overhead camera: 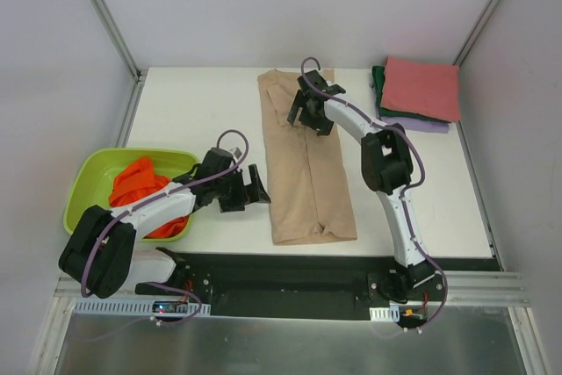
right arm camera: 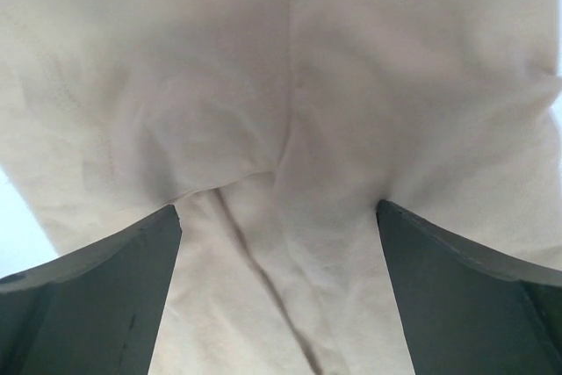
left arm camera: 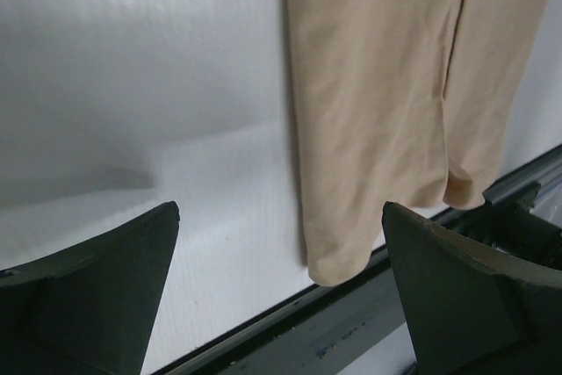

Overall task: Fold and stack the t-shirts
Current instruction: Rotate the tshirt 90 degrees, then grab the bottom of the folded rectangular tshirt with both arms

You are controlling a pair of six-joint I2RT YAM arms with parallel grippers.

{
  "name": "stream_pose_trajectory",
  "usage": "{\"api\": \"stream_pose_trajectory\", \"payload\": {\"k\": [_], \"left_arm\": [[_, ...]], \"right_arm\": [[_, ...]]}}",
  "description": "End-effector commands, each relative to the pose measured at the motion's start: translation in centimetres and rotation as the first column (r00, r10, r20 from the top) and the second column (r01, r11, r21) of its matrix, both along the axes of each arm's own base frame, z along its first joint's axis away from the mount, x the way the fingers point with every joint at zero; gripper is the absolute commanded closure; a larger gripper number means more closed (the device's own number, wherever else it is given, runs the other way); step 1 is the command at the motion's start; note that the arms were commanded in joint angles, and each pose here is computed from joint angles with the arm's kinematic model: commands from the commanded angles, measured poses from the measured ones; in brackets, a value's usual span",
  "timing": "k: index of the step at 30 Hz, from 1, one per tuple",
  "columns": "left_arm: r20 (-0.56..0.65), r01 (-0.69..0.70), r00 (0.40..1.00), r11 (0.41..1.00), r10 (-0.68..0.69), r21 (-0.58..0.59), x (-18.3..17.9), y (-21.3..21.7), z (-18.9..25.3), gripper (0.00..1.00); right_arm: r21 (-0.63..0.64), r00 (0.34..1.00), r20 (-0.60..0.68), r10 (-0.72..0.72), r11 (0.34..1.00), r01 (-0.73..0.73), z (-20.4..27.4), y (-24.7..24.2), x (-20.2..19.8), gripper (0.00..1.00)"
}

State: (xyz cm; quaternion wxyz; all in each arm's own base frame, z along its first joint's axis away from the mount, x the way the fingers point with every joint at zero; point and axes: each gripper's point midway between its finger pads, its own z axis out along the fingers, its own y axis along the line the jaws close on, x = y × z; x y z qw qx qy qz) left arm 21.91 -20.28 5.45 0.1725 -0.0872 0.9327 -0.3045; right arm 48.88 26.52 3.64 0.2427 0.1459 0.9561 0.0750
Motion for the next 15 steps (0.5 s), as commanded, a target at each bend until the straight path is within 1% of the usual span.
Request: {"api": "stream_pose_trajectory", "payload": {"k": [1,2,3,5,6,7,8,9,11,13,15], "left_arm": [[0.008,0.072,0.997,0.995,-0.072,-0.070,-2.1,-3.1,1.8,0.01],[0.006,0.074,0.997,0.995,-0.074,-0.068,-2.5,-3.3,1.7,0.01],[0.000,0.086,0.996,0.994,-0.086,-0.062,-3.1,-3.7,1.5,0.02],[-0.020,0.101,0.995,0.993,-0.102,-0.057,-3.9,-4.2,1.1,0.07],[-0.036,0.105,0.994,0.993,-0.107,-0.058,-4.3,-4.5,0.8,0.09],[-0.050,0.114,0.992,0.992,-0.116,-0.055,-4.7,-4.6,0.5,0.11],[-0.065,0.125,0.990,0.991,-0.129,-0.054,-5.2,-4.9,0.3,0.14],[-0.082,0.133,0.987,0.990,-0.136,-0.051,-5.8,-5.1,0.0,0.15],[-0.103,0.158,0.981,0.986,-0.162,-0.046,-6.8,-5.5,-0.5,0.18],[-0.115,0.180,0.977,0.983,-0.182,-0.031,-7.9,-5.8,-1.0,0.18],[-0.128,0.189,0.974,0.982,-0.189,-0.012,-8.6,-6.0,-1.6,0.19]], "right_arm": [[0.071,0.977,0.191,0.092,0.992,-0.107,9.9,2.8,0.1,0.04],[0.029,0.964,0.233,0.130,0.990,-0.140,12.1,2.0,-0.3,0.04],[-0.002,0.952,0.272,0.139,0.990,-0.143,13.9,0.9,-0.8,0.04],[-0.049,0.929,0.349,0.123,0.992,-0.113,17.5,-1.9,-2.8,0.04],[-0.053,0.913,0.393,0.110,0.994,-0.097,18.9,-3.3,-4.1,0.04],[-0.059,0.907,0.410,0.094,0.995,-0.076,18.3,-4.9,-6.1,0.04],[-0.048,0.895,0.440,0.068,0.997,-0.052,18.7,-6.3,-7.6,0.04],[-0.037,0.883,0.470,0.019,0.999,-0.002,18.8,-8.1,-9.5,0.04],[0.020,0.869,0.491,-0.058,0.998,0.056,17.6,-10.8,-12.7,0.04],[0.108,0.865,0.491,-0.105,0.992,0.060,16.0,-12.2,-15.4,0.04],[0.177,0.869,0.485,-0.091,0.984,0.005,14.4,-12.3,-17.9,0.04]]}}
